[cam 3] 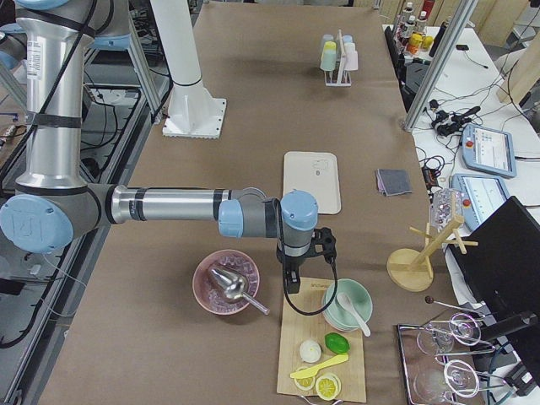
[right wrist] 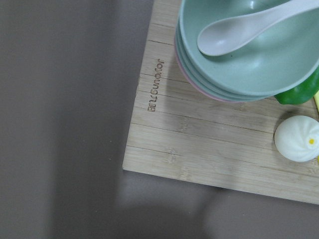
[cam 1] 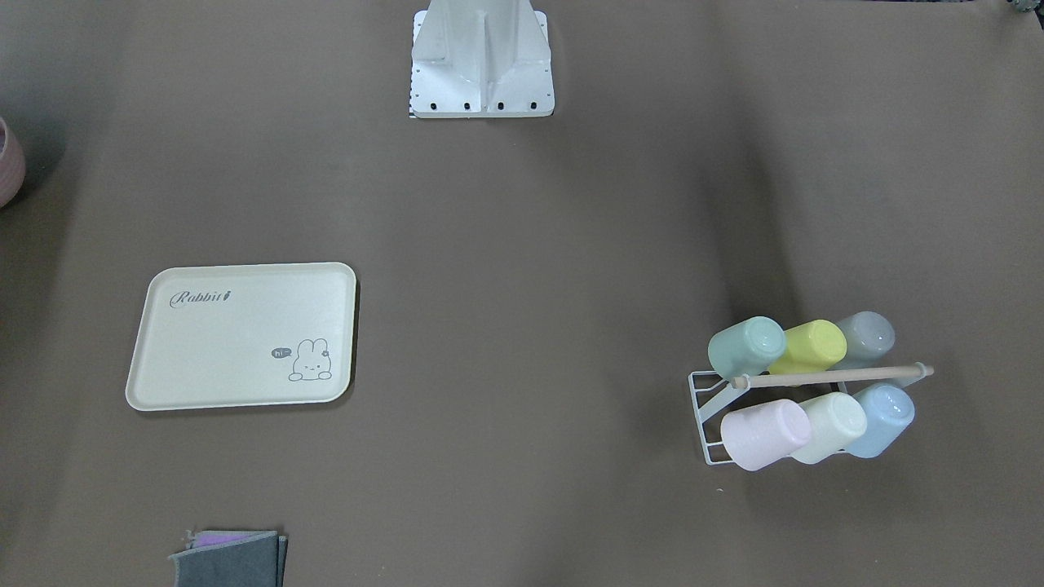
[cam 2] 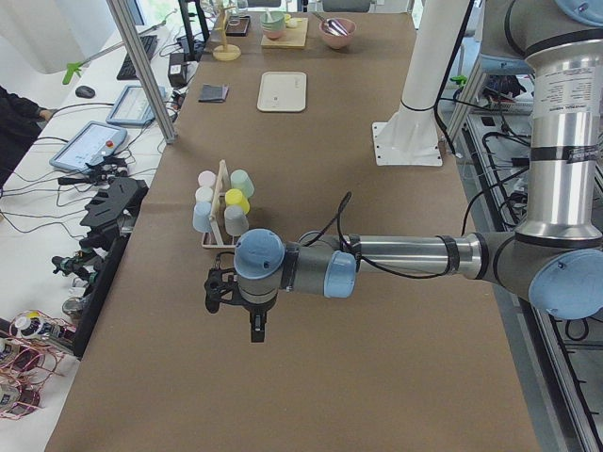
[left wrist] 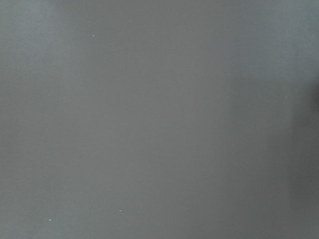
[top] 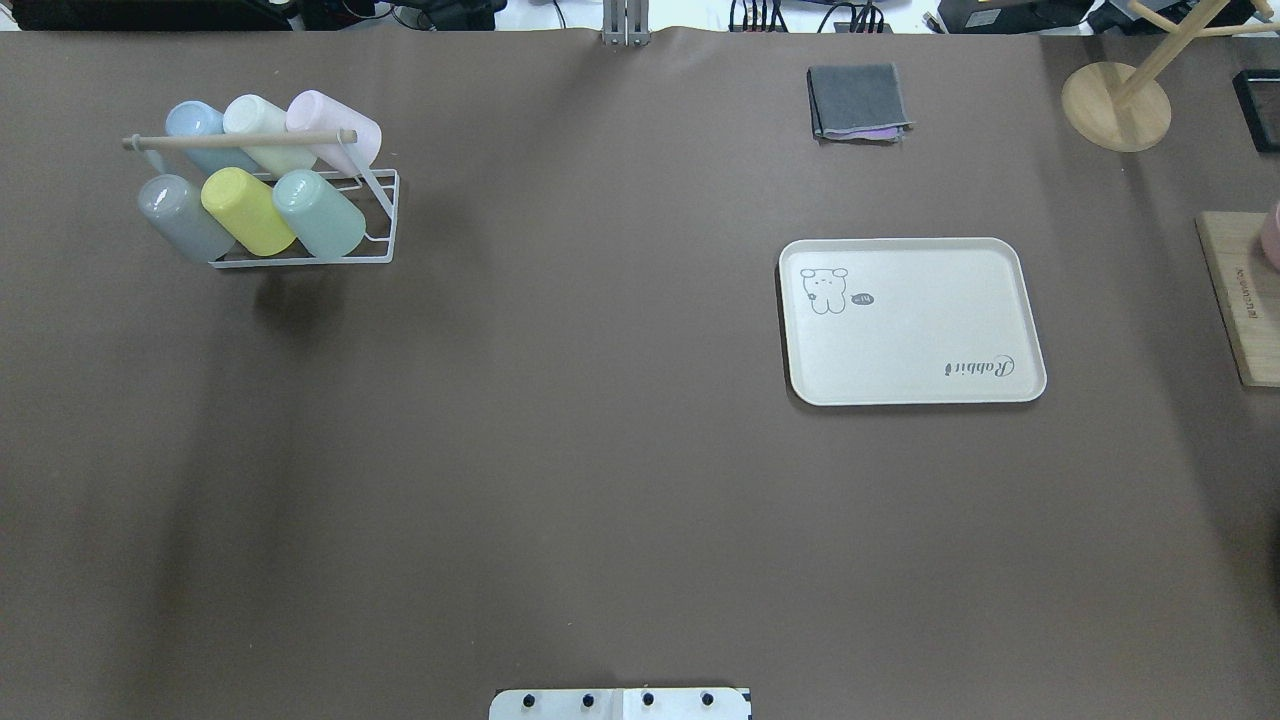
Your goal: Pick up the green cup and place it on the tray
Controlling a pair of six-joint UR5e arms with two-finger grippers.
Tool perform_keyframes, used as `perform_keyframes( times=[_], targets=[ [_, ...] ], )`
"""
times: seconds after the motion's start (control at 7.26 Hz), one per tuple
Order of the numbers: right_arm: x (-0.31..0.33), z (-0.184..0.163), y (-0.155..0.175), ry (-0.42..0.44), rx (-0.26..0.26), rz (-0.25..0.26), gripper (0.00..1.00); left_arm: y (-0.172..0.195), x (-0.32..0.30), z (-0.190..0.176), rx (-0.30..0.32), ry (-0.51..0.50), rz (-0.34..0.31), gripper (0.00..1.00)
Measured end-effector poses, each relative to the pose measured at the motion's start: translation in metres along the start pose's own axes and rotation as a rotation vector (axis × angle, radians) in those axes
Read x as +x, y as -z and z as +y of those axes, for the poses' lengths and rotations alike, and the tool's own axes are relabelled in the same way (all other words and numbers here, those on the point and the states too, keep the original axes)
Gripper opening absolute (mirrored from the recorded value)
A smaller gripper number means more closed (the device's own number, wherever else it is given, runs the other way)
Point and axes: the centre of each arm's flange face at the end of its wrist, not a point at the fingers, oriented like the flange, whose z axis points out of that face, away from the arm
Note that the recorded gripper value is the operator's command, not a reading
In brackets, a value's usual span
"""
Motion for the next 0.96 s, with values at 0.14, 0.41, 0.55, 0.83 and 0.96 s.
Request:
perform_keyframes(
  times=[0.14,0.41,0.55,0.83,0.96],
  targets=[
    [0.005,0.003,0.002,-0.009,0.004,0.010,1.00,0.000,0.000,-0.001,0.000,0.000,0.002,0.98],
    [0.012,0.007,0.006,-0.023,0.009,0.028,1.00,0.000,0.001,0.000,-0.002,0.001,0.008,0.98],
    [0.014,0.009,0.007,-0.028,0.011,0.031,1.00,-0.001,0.001,-0.001,-0.002,0.004,0.009,0.98],
    [0.017,0.010,0.009,-0.035,0.017,0.032,1.00,-0.001,0.000,-0.001,-0.003,0.006,0.010,0.98],
    [0.018,0.010,0.011,-0.037,0.019,0.032,1.00,-0.001,0.000,-0.001,-0.003,0.006,0.010,0.98]
  ],
)
